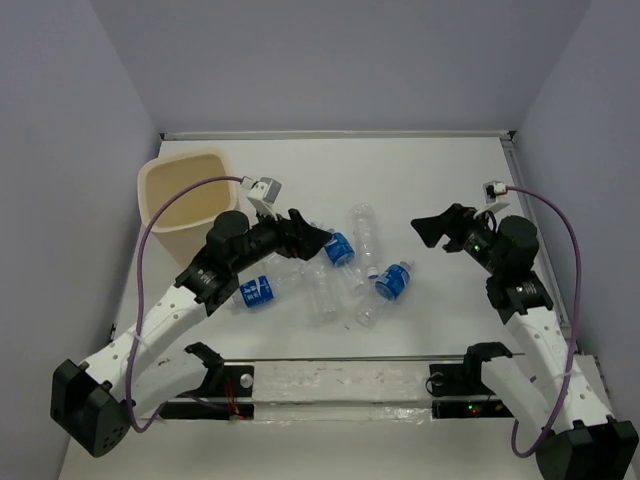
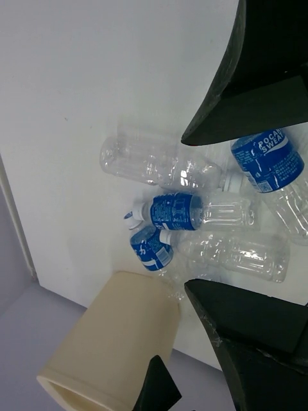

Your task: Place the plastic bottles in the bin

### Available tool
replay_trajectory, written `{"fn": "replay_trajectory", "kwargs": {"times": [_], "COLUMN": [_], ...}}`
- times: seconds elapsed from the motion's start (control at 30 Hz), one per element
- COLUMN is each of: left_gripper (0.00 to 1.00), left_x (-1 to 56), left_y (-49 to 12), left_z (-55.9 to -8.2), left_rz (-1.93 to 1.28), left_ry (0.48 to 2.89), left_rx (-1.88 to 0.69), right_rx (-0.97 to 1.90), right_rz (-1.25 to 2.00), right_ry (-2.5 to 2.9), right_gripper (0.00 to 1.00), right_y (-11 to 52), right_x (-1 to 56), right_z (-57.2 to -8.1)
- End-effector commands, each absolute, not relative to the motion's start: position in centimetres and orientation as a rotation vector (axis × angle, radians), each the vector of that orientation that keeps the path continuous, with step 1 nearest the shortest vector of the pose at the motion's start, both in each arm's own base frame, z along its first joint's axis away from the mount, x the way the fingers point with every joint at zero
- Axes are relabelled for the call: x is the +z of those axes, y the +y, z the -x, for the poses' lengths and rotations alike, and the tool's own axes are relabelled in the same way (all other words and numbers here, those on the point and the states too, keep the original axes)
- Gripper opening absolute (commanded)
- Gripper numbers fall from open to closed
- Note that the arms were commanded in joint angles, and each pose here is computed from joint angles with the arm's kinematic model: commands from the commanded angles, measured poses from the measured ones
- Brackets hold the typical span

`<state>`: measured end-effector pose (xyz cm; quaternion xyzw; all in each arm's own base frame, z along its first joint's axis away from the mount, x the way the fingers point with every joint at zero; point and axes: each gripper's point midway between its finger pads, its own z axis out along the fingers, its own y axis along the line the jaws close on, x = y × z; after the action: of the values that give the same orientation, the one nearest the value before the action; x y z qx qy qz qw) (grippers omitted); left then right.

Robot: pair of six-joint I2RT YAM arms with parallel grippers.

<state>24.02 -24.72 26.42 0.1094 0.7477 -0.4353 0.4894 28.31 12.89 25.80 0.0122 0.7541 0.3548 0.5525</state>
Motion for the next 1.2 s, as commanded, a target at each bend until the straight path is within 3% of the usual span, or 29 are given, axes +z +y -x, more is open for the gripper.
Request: {"fn": "replay_trajectory", "kwargs": {"times": [0.0, 0.27, 0.47, 0.87, 1.17], "left_gripper": [0.99, 0.99, 0.99, 0.99, 0.99], "left_x": [29.6, 26.7, 22.1, 14.9, 9.7], "left_y": [-26.5, -30.8, -32.4, -34.9, -37.1], "left_z": [-24.9, -26.3, -30.4, -37.5, -42.3], "left_rz": [-0.232, -0.222, -0.103, -0.044, -0.069], "left_ry": [1.719, 1.842, 1.956, 2.066, 2.161], "left_rx": [-1.162, -1.088, -0.702, -0.292, -0.286], "right_rx": [0.84, 0.809, 0.793, 0.784, 0.782], "right_rz": [-0.055, -0.112, -0.136, -0.205, -0.211], "right_ry": [1.703, 1.711, 1.782, 1.877, 1.952], "right_gripper": [0.89, 0.89, 0.89, 0.89, 0.9], "right_y": [12.5, 11.4, 11.1, 10.6, 10.8], "right_x": [27.0, 25.5, 23.1, 19.9, 18.4], "right_z": [-27.6, -25.2, -23.5, -21.9, -22.3]}}
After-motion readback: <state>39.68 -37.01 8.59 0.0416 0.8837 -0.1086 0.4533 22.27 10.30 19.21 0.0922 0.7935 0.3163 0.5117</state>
